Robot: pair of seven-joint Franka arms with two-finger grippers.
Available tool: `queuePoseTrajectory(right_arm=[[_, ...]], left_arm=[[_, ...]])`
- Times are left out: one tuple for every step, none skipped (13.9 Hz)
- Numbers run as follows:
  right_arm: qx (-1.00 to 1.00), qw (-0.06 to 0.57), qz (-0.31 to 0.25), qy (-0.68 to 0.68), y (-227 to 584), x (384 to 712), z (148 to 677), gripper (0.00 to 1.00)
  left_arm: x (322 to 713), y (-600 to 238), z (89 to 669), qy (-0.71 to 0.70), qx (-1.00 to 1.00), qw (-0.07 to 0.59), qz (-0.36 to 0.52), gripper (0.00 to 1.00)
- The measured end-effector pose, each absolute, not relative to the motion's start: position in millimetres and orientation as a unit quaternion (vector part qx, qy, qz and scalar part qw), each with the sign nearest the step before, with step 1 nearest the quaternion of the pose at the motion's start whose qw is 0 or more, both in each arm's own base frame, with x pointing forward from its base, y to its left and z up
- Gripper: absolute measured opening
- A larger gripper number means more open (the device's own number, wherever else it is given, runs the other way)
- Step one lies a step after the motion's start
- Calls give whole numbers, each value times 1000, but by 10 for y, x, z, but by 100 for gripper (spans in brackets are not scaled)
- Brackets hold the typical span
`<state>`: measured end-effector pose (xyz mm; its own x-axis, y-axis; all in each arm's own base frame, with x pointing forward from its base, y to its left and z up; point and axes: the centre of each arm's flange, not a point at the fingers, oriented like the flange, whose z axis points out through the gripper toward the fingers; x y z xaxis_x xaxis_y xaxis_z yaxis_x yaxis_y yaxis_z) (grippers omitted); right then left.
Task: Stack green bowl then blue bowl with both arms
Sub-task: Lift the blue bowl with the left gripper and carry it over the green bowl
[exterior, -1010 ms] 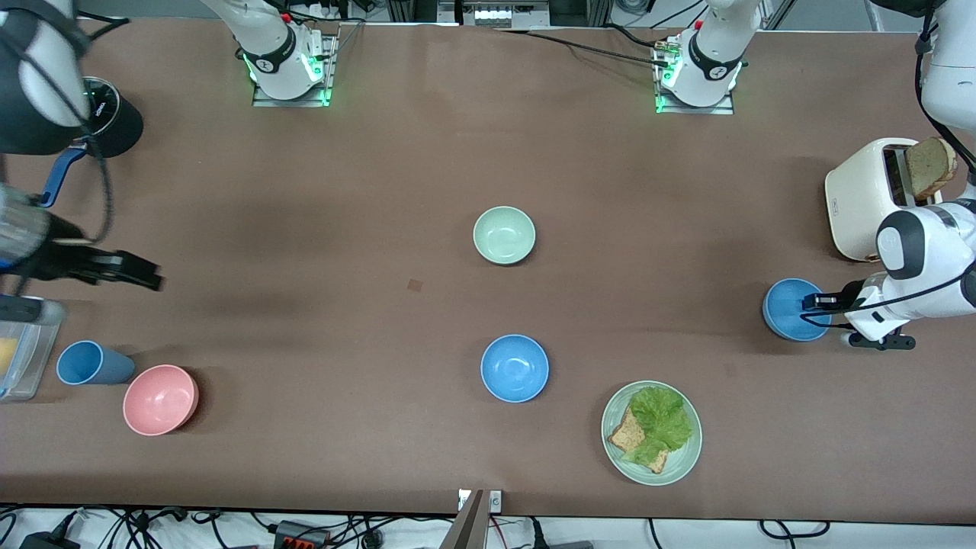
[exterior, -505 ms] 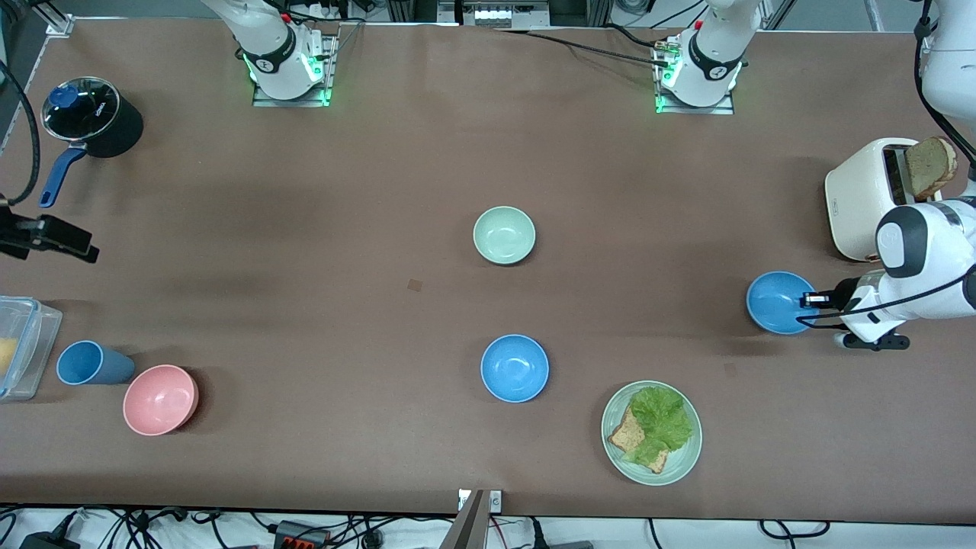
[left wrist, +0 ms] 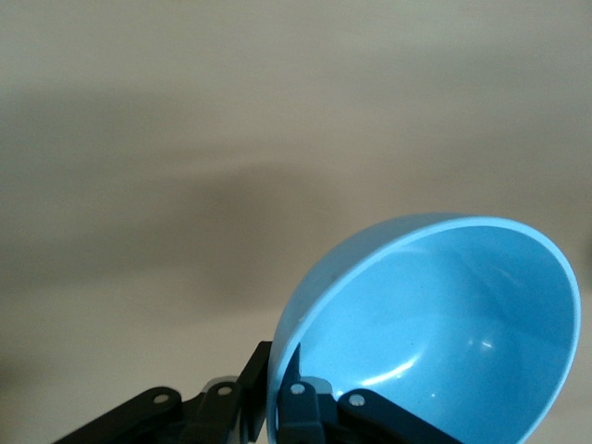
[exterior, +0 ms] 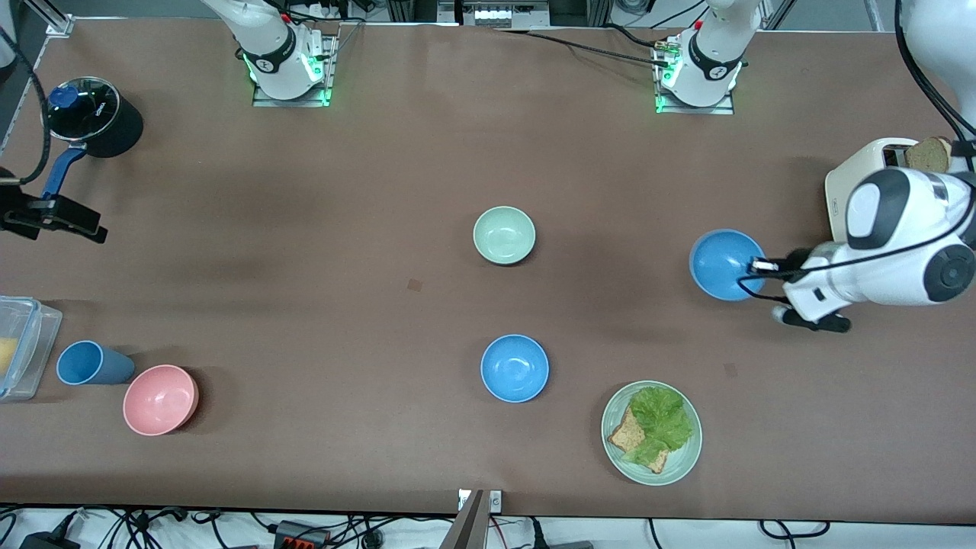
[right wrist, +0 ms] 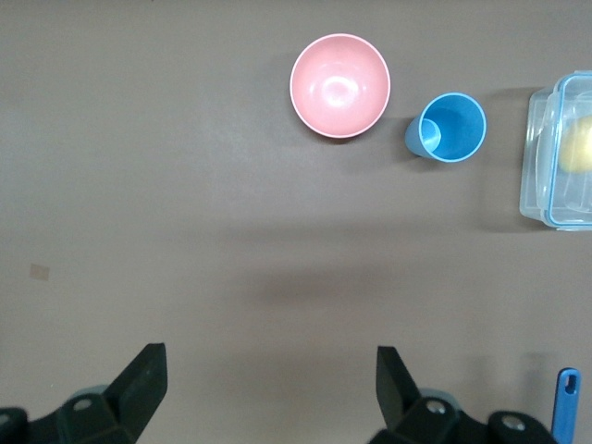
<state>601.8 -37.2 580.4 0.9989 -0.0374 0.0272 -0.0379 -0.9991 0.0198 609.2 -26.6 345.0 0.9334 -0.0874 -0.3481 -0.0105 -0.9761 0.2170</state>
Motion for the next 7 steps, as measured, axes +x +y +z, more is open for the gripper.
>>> queuePoseTrajectory(right_arm=[[1000, 10, 15, -19, -370, 5915, 5761, 100], [1000, 9, 15, -19, -368, 5826, 5732, 100], [1000, 9, 15, -19, -368, 5770, 5721, 100], [1000, 9, 17, -19, -369, 5741, 5720, 100], [1000, 10, 21, -19, -372, 5742, 5720, 100], [999, 10, 24, -20, -377, 5752, 5718, 100], [999, 10, 24, -20, -381, 5757, 5710, 100]], left_arm=[[6051, -513, 3567, -11, 976, 109, -187, 7], [6009, -810, 3670, 4, 976, 109, -189, 7], [5962, -1111, 3755, 21, 976, 106, -189, 7], [5912, -1424, 3831, 39, 976, 104, -185, 7], [5855, -1749, 3881, 53, 977, 101, -179, 7], [5785, -2099, 3902, 63, 978, 100, -170, 7], [5695, -2445, 3898, 69, 979, 99, -164, 7]])
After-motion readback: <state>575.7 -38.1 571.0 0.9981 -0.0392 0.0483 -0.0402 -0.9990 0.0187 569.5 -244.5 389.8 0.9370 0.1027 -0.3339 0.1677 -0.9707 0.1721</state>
